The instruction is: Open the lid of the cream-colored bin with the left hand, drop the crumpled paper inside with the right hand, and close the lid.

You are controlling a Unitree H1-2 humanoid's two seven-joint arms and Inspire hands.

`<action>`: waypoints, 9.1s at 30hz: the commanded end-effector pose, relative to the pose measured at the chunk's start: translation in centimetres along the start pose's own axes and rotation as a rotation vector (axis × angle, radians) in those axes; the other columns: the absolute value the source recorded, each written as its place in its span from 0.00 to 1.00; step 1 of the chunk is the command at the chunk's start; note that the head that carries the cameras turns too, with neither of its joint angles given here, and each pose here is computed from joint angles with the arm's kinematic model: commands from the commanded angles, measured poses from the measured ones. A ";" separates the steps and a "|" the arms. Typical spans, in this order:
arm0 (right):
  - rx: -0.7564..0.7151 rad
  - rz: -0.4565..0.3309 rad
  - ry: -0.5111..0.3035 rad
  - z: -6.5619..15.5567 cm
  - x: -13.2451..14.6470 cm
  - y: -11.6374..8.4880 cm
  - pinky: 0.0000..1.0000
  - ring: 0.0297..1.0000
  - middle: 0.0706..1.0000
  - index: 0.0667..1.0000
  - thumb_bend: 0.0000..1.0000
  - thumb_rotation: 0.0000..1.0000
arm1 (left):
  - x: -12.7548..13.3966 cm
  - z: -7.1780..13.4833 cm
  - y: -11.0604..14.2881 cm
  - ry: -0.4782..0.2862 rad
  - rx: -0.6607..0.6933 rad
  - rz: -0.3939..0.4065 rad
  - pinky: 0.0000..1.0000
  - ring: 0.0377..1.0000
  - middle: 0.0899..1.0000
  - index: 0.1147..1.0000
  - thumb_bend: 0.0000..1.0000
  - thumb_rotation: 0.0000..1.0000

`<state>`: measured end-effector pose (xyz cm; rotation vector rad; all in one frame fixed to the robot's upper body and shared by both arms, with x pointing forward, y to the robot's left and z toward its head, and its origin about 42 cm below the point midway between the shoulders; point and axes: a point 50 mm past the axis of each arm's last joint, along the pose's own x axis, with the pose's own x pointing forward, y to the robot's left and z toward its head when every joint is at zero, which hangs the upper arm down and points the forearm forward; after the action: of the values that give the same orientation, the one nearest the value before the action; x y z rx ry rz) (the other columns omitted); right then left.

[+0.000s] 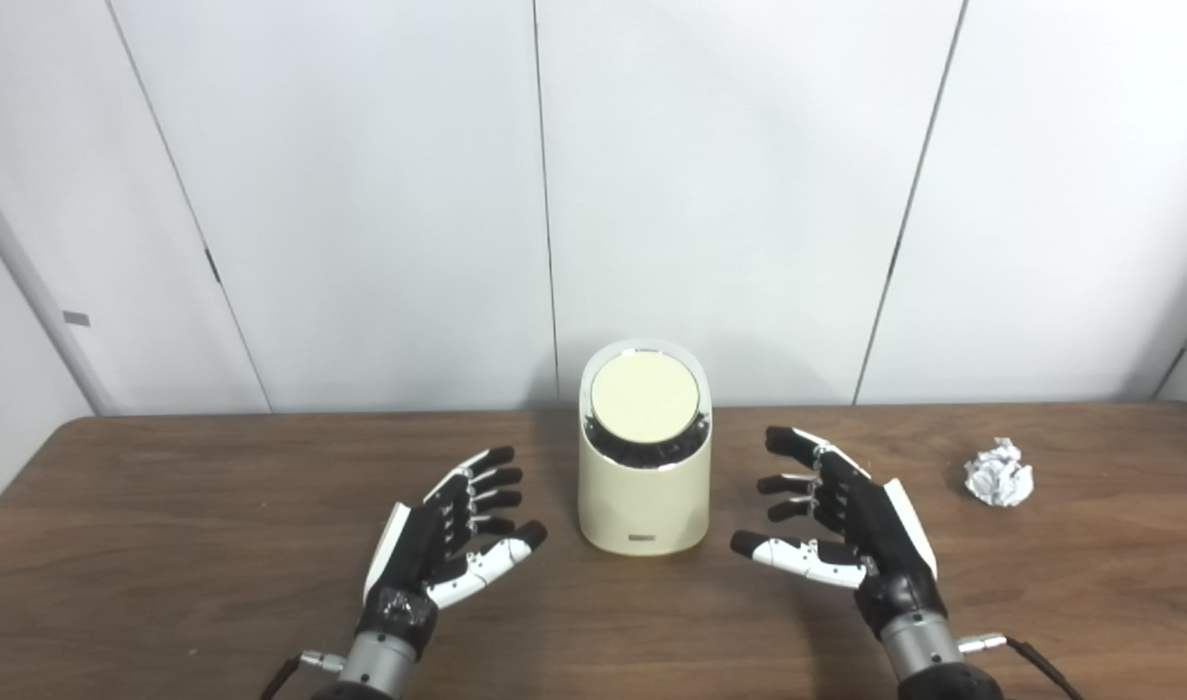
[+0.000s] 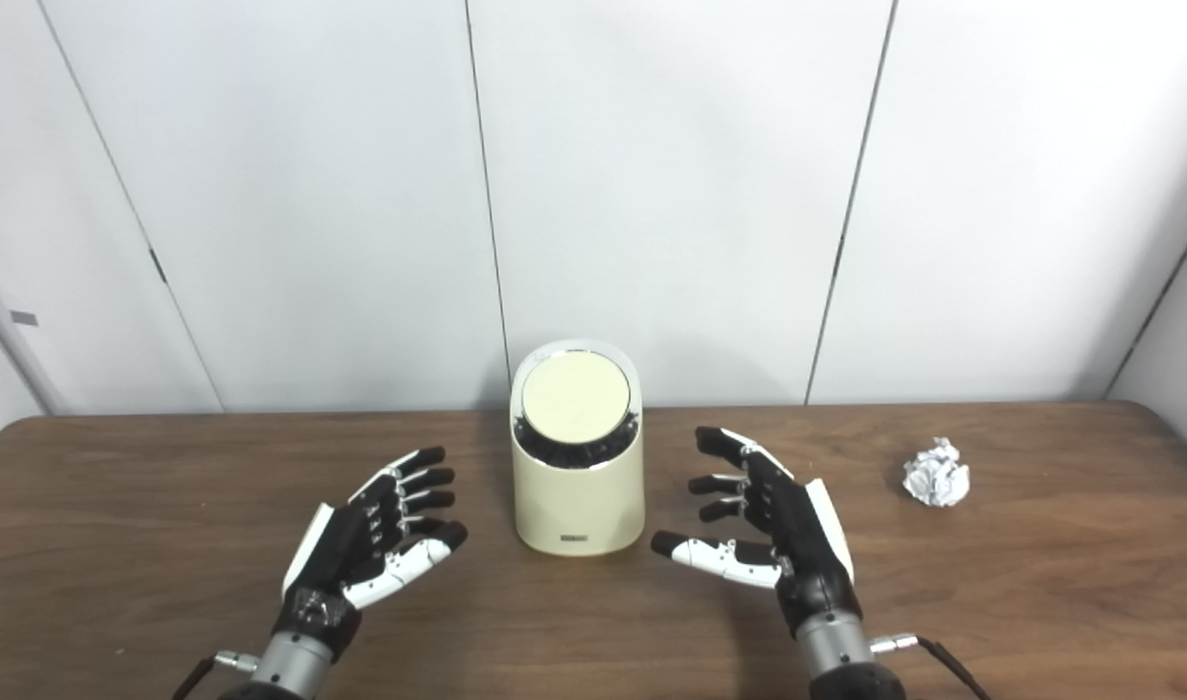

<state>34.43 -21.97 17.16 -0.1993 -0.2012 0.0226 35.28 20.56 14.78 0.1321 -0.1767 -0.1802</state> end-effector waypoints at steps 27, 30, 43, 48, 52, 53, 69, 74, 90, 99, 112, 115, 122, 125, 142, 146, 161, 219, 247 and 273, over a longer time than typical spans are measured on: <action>0.007 -0.008 -0.094 1.6 0.9 0.2 0.56 0.66 0.81 0.76 0.75 0.13 | 1.4 1.9 0.3 -0.118 0.030 0.011 0.65 0.74 0.77 0.82 0.75 0.33; 0.008 -0.003 -0.095 1.5 1.0 0.2 0.55 0.65 0.80 0.76 0.75 0.13 | 1.8 2.3 0.1 -0.147 0.066 0.047 0.65 0.77 0.80 0.84 0.77 0.31; 0.011 -0.007 -0.096 1.2 1.0 0.4 0.55 0.66 0.80 0.76 0.74 0.13 | 5.7 6.8 -0.2 -0.260 0.113 0.051 0.80 0.85 0.86 0.88 0.79 0.34; 0.018 -0.003 -0.096 1.2 1.0 0.4 0.55 0.66 0.81 0.77 0.74 0.13 | 7.5 8.3 -1.0 -0.288 0.119 0.046 0.78 0.84 0.83 0.87 0.82 0.35; 0.015 -0.006 -0.099 1.2 1.1 0.5 0.55 0.65 0.81 0.76 0.74 0.12 | 8.7 9.4 -1.7 -0.299 0.140 0.040 0.74 0.84 0.83 0.86 0.82 0.35; 0.015 -0.008 -0.100 1.2 1.2 0.5 0.55 0.65 0.80 0.76 0.74 0.12 | 9.0 9.7 -1.9 -0.302 0.148 0.039 0.73 0.84 0.84 0.86 0.82 0.34; 0.027 -0.008 -0.101 1.6 1.1 0.8 0.55 0.66 0.81 0.77 0.73 0.11 | 13.2 13.0 -3.1 -0.303 0.336 0.011 0.93 0.94 0.88 0.89 0.86 0.32; 0.027 -0.003 -0.102 1.6 1.1 0.9 0.55 0.66 0.82 0.77 0.72 0.10 | 13.6 13.2 -3.1 -0.288 0.390 -0.009 0.97 0.94 0.89 0.91 0.88 0.31; 0.052 -0.001 -0.108 1.8 1.2 1.3 0.54 0.66 0.82 0.77 0.73 0.12 | 14.1 12.6 -3.1 -0.258 0.462 -0.046 0.88 0.94 0.92 0.92 0.89 0.24; 0.049 -0.004 -0.108 2.0 1.3 1.7 0.54 0.66 0.82 0.77 0.74 0.14 | 14.2 12.4 -3.5 -0.243 0.524 -0.040 0.75 0.89 0.91 0.91 0.93 0.23; 0.031 -0.005 -0.132 2.5 1.3 2.0 0.51 0.65 0.80 0.76 0.74 0.15 | 14.7 12.6 -4.3 -0.232 0.642 -0.048 0.76 0.88 0.91 0.92 0.95 0.22; 0.036 -0.002 -0.133 2.6 1.3 2.0 0.51 0.65 0.80 0.76 0.74 0.15 | 14.7 12.6 -4.4 -0.228 0.653 -0.051 0.78 0.88 0.92 0.93 0.95 0.21; 0.035 -0.004 -0.135 2.8 1.2 2.0 0.52 0.65 0.80 0.75 0.74 0.14 | 14.6 12.4 -4.7 -0.232 0.755 -0.019 0.80 0.89 0.91 0.92 0.93 0.23; 0.033 -0.004 -0.132 3.0 1.1 2.0 0.52 0.65 0.79 0.75 0.74 0.14 | 14.5 12.2 -5.1 -0.265 0.912 0.031 0.87 0.89 0.89 0.92 0.91 0.25; 0.033 0.001 -0.128 3.3 0.9 1.6 0.53 0.65 0.80 0.76 0.74 0.15 | 14.0 11.6 -6.1 -0.304 1.260 0.015 0.88 0.91 0.90 0.94 0.98 0.13; 0.041 -0.001 -0.123 3.3 0.8 1.6 0.53 0.65 0.81 0.76 0.74 0.16 | 13.8 11.2 -6.1 -0.303 1.278 0.001 0.86 0.92 0.90 0.92 0.96 0.13; 0.033 0.001 -0.123 3.1 0.7 1.6 0.52 0.65 0.81 0.76 0.72 0.15 | 13.0 12.5 -5.4 -0.295 1.037 0.026 0.73 0.85 0.86 0.88 0.85 0.24; 0.016 -0.038 -0.103 2.2 0.9 0.1 0.56 0.63 0.77 0.74 0.74 0.19 | 2.7 2.7 0.1 -0.100 0.131 0.099 0.78 0.86 0.88 0.92 0.81 0.32; -0.623 0.065 0.010 8.2 6.1 -9.3 0.57 0.74 0.90 0.90 0.82 0.14 | 2.3 1.0 0.9 -0.094 0.116 0.085 0.80 0.85 0.87 0.91 0.78 0.27; -1.293 0.194 0.413 13.0 14.4 -17.2 0.67 0.90 0.96 0.83 0.88 0.20 | 2.4 1.0 2.0 -0.093 0.142 0.073 0.81 0.86 0.88 0.92 0.67 0.15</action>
<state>45.37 -34.94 32.00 -1.4673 0.2844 0.1134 36.76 21.92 14.50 0.2460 -0.2063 -0.0996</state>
